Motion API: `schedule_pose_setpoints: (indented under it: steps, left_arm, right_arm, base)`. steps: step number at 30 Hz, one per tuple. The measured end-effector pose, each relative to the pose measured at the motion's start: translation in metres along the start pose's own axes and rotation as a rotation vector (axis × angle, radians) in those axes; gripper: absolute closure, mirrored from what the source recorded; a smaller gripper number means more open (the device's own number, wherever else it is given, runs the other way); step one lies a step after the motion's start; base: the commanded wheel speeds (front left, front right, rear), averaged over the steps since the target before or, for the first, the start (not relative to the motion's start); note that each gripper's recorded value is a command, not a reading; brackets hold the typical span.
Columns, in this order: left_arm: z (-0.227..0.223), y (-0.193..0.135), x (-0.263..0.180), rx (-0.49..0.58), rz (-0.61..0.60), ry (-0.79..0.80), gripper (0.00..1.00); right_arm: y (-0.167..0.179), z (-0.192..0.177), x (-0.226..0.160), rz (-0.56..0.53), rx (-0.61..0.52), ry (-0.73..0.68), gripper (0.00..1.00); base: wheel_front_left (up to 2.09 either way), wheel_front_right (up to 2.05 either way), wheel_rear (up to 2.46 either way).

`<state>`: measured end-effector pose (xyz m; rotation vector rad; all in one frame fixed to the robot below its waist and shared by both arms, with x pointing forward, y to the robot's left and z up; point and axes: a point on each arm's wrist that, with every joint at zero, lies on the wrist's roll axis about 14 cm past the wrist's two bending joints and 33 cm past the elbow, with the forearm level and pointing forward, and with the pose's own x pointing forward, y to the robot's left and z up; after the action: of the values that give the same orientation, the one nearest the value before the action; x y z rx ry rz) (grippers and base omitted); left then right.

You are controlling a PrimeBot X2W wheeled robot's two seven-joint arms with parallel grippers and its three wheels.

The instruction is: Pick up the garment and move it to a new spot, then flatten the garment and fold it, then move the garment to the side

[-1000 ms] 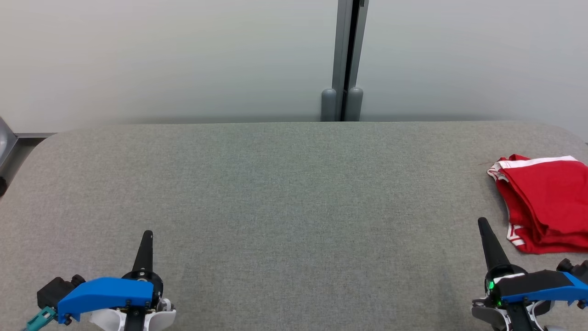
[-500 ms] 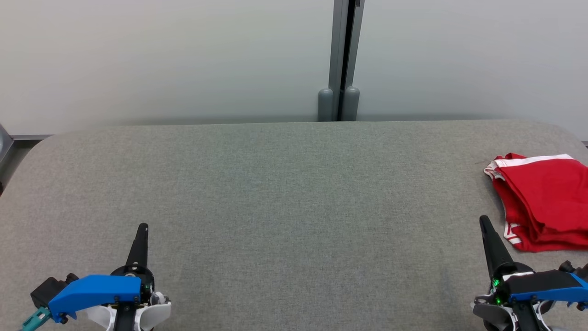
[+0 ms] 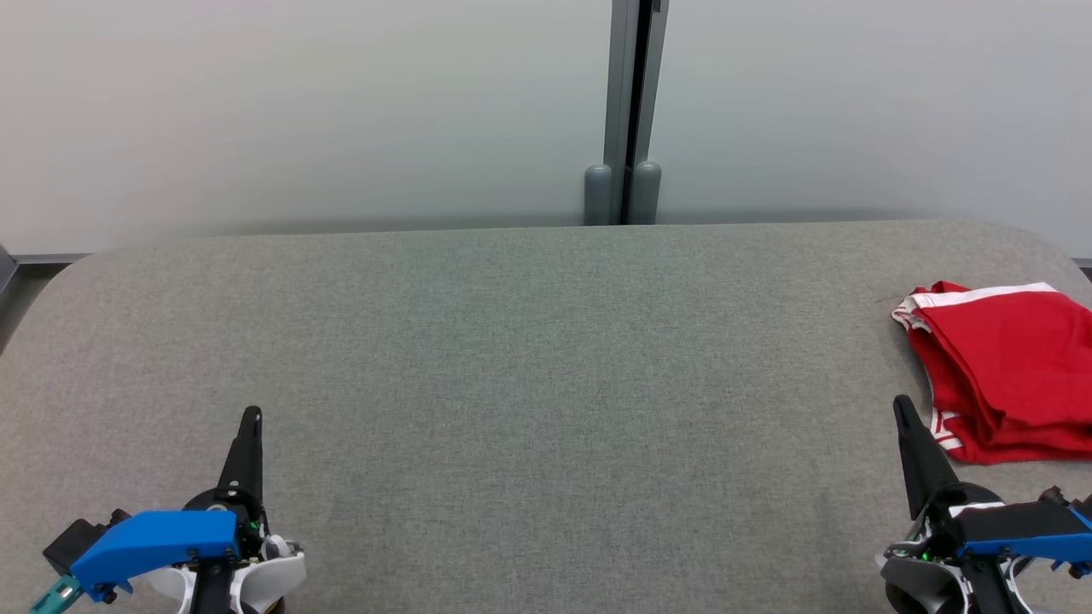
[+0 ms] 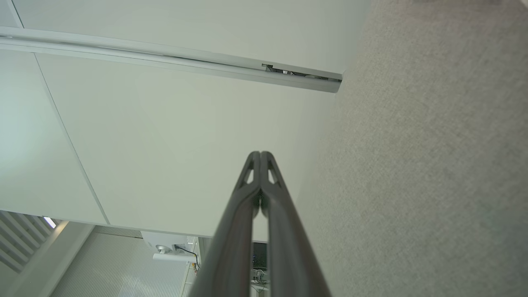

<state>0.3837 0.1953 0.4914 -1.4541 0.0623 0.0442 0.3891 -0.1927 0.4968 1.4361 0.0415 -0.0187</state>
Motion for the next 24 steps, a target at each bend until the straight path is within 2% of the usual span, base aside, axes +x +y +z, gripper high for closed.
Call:
schedule_pose_setpoints:
  steps: [24]
  left_arm:
    - [0.007,-0.012,0.003,-0.118,-0.058,-0.014,1.00]
  right_arm:
    - [0.006,0.007,-0.002,0.029,0.141,-0.014,1.00]
  base:
    - [0.00,0.00,0.00]
